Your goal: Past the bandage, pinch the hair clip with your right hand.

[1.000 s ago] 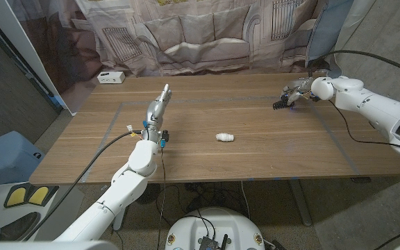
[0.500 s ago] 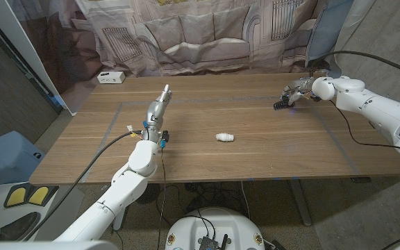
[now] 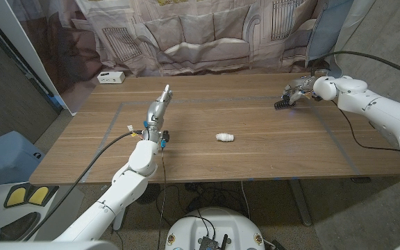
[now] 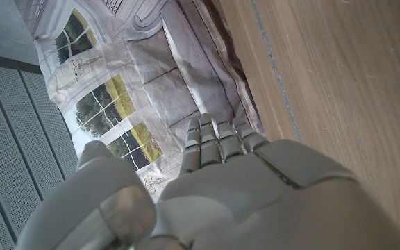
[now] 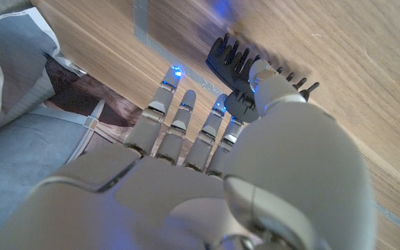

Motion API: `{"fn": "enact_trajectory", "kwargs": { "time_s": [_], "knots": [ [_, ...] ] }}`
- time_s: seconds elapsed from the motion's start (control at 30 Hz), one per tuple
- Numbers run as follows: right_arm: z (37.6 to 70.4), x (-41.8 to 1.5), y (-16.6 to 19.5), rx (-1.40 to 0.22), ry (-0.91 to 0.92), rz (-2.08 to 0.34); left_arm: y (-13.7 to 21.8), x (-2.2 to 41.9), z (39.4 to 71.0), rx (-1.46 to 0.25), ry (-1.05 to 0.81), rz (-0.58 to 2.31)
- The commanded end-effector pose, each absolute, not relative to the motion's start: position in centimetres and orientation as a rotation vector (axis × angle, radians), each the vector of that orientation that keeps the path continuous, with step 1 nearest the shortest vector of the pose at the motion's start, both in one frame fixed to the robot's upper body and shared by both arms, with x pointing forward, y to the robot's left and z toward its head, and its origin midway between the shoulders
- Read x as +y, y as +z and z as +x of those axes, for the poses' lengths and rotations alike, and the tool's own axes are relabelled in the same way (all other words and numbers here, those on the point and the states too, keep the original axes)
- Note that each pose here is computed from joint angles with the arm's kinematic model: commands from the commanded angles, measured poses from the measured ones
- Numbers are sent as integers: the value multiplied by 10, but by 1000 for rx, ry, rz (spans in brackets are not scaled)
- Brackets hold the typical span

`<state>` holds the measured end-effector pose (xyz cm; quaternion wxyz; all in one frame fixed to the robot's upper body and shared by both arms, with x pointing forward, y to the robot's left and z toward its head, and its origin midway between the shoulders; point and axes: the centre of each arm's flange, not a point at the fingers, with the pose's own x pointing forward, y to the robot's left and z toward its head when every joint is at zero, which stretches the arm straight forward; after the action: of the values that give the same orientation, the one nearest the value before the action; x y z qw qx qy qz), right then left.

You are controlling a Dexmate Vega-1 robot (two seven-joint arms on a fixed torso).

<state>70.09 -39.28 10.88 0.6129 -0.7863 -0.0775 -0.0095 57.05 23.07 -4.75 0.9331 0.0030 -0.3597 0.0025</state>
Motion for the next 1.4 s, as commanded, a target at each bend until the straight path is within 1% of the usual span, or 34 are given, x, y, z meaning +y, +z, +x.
{"fn": "enact_trajectory", "kwargs": {
  "time_s": [0.03,0.47,1.4],
  "knots": [
    [694,-390,110,-241,-46,-1807,-49,231,572,-732,2,2],
    [690,-382,112,-276,-68,-1806,-50,234,571,-727,1,-1],
    [679,-381,112,-348,-125,-1757,-57,238,574,-712,-2,-12]
  ]
}}
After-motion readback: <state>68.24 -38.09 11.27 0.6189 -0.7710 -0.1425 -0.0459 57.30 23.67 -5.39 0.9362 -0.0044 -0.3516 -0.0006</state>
